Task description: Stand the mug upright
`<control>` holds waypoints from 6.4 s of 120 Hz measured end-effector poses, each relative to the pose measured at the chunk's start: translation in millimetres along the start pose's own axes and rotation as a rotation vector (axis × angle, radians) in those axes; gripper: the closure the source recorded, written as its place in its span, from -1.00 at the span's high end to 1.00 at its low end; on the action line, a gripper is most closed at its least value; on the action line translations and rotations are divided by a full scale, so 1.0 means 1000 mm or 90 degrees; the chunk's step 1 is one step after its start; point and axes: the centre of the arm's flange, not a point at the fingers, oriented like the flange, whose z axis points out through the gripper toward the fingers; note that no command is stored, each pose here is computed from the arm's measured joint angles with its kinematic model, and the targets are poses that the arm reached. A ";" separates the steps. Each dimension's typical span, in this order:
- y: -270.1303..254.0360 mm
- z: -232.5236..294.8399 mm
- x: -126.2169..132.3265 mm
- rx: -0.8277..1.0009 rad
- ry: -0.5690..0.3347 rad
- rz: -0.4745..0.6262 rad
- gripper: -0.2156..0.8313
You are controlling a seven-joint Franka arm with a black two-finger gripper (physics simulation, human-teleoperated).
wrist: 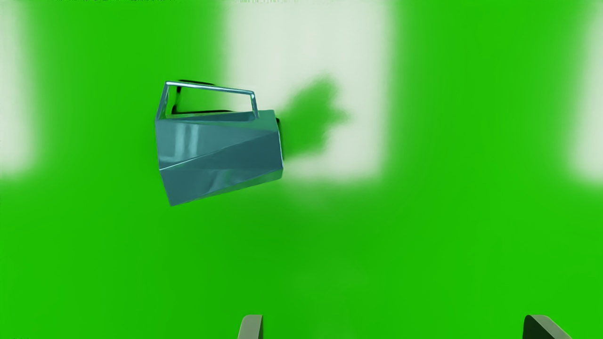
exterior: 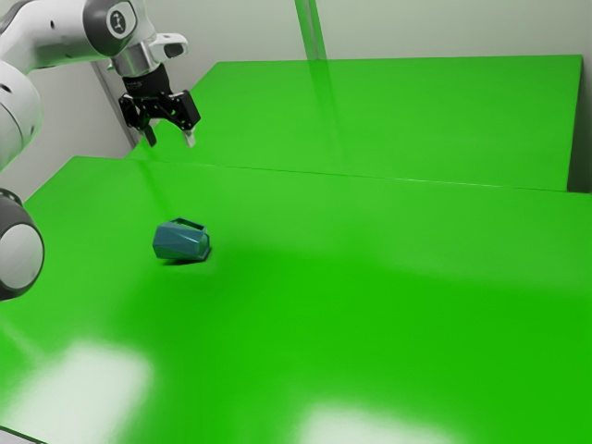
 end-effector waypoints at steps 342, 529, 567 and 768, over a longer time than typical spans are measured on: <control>-0.217 0.304 -0.012 -0.555 0.068 -0.035 0.58; -0.093 0.178 -0.001 -0.442 0.109 0.151 -0.91; 0.031 0.142 -0.015 -0.123 0.053 0.383 -0.91; 0.100 0.255 -0.072 0.119 0.005 0.383 -0.91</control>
